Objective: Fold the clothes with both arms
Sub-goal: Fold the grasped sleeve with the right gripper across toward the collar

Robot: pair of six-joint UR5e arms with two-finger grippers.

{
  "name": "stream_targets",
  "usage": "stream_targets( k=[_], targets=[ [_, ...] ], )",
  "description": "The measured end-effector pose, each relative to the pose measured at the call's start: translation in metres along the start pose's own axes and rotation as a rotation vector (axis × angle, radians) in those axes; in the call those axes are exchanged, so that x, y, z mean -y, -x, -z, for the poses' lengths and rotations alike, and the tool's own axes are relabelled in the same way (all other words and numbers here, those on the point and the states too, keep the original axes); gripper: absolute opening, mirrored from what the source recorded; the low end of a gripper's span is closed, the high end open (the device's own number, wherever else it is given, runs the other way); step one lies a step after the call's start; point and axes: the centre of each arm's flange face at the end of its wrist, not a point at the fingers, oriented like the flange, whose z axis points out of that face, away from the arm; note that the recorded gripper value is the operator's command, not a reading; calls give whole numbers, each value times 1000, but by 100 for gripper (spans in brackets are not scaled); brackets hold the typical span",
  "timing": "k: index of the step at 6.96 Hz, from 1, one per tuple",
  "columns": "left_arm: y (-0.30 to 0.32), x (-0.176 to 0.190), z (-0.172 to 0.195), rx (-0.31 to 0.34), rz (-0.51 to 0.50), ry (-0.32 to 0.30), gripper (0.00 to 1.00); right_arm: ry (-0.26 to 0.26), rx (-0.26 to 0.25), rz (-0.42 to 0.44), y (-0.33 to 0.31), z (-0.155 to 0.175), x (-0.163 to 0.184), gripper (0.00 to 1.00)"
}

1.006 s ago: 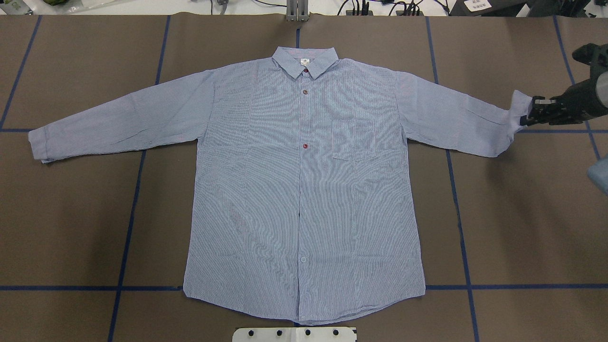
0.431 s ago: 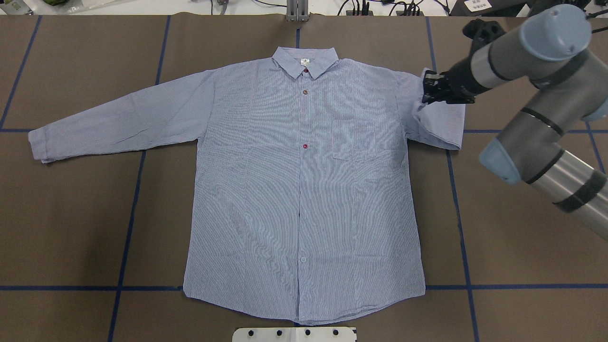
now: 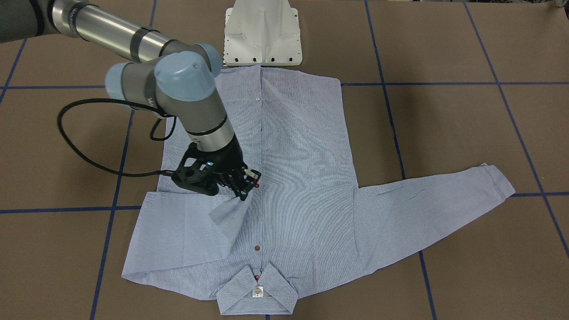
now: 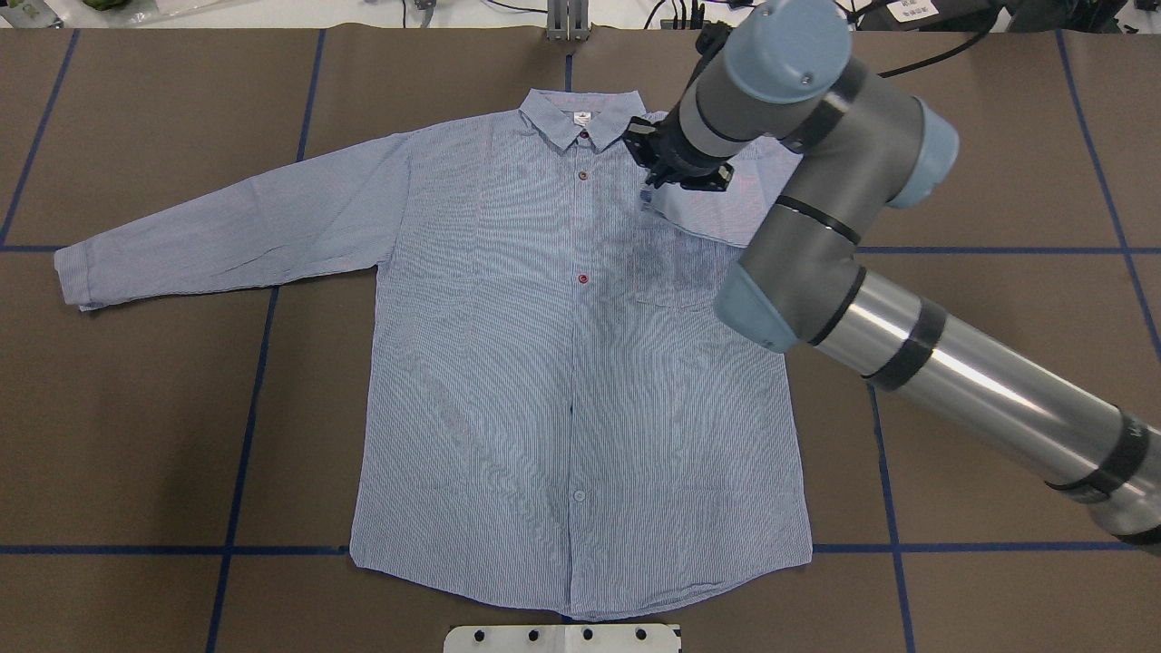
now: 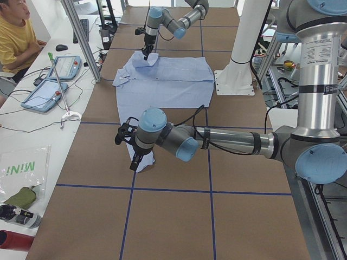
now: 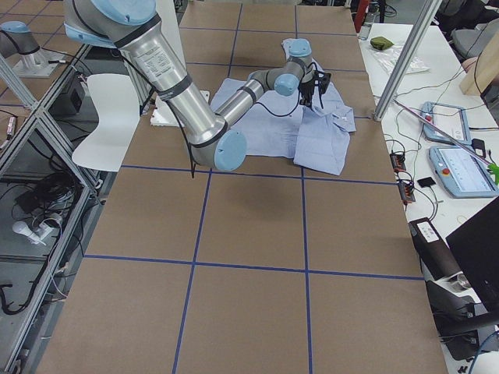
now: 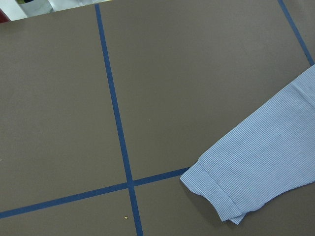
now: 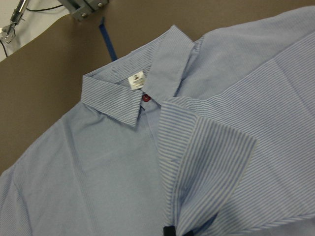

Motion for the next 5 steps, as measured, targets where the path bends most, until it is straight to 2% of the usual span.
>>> stream_targets(
  k=[1, 3, 4, 5],
  targets=[
    [0, 0, 0, 1, 0, 0, 100, -14, 37, -19, 24, -18, -15, 0],
    [-1, 0, 1, 1, 0, -1, 100, -23, 80, -26, 47, -32, -33, 2],
    [-1, 1, 1, 0, -1, -3, 100, -27, 88, -21, 57, -34, -44, 38],
    [-1, 1, 1, -1, -1, -2, 100, -31, 90, -18, 61, -36, -53, 99]
  ],
)
